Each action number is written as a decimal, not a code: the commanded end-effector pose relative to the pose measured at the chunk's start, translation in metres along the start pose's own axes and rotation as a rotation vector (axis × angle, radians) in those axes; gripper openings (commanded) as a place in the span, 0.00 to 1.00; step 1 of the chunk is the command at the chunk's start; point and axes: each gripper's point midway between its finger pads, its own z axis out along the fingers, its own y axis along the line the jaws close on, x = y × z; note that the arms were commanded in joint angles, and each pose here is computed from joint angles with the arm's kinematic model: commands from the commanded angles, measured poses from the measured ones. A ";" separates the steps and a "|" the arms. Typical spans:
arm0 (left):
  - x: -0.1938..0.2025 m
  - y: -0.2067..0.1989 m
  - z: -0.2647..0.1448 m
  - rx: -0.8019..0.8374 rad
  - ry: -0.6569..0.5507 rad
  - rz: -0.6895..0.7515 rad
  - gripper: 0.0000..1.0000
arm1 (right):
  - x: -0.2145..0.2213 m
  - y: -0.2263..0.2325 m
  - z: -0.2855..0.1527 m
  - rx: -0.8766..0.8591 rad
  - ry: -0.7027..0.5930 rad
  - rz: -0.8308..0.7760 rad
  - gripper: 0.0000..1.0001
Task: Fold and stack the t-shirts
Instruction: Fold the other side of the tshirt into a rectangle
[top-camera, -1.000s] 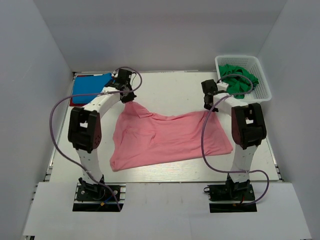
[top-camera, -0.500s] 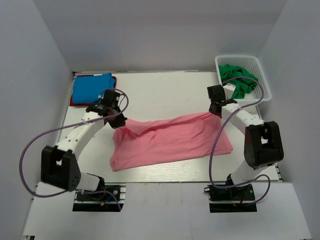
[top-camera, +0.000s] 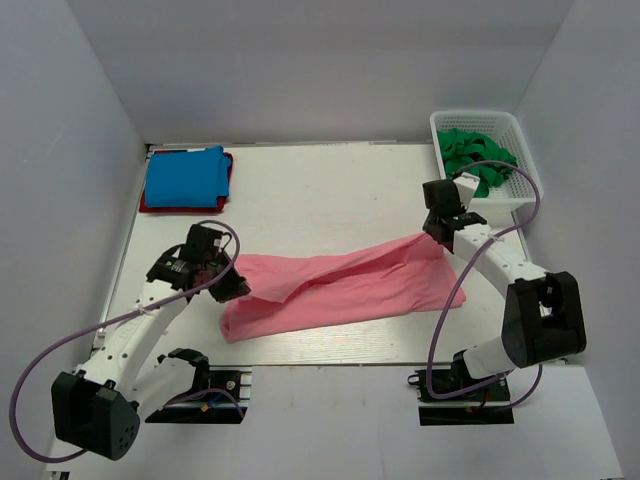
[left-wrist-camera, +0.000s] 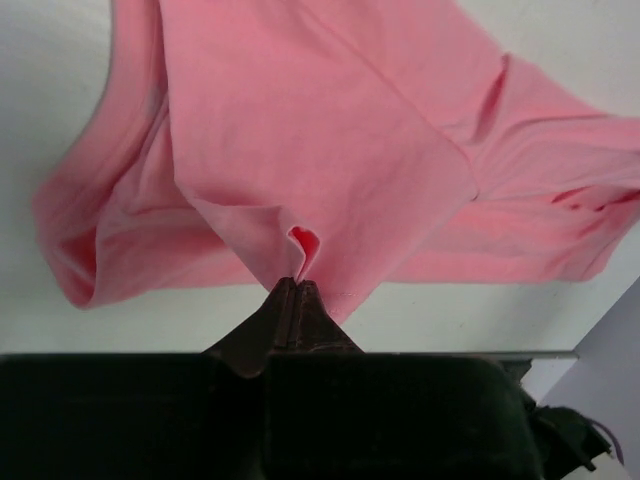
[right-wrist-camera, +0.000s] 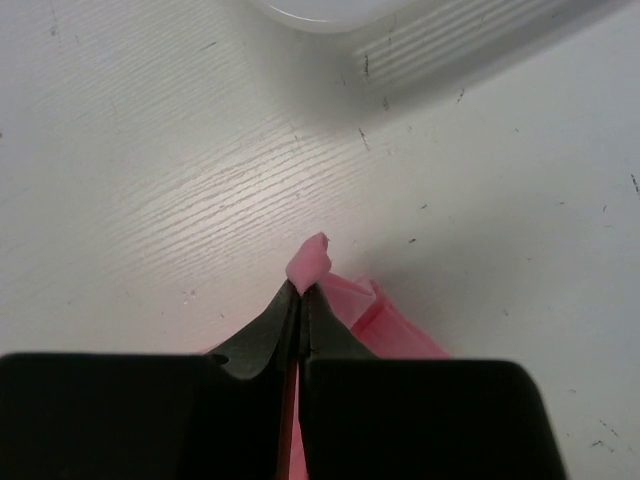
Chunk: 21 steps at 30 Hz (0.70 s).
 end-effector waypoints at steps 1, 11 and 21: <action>0.028 0.006 0.004 0.022 0.110 -0.022 0.00 | -0.008 -0.003 -0.006 -0.001 -0.045 0.011 0.00; 0.046 0.019 0.013 0.044 0.155 0.025 0.47 | 0.035 -0.032 -0.009 0.066 0.034 0.049 0.11; 0.016 -0.001 0.008 0.061 0.081 0.136 1.00 | 0.050 -0.088 -0.034 0.279 0.043 0.136 0.90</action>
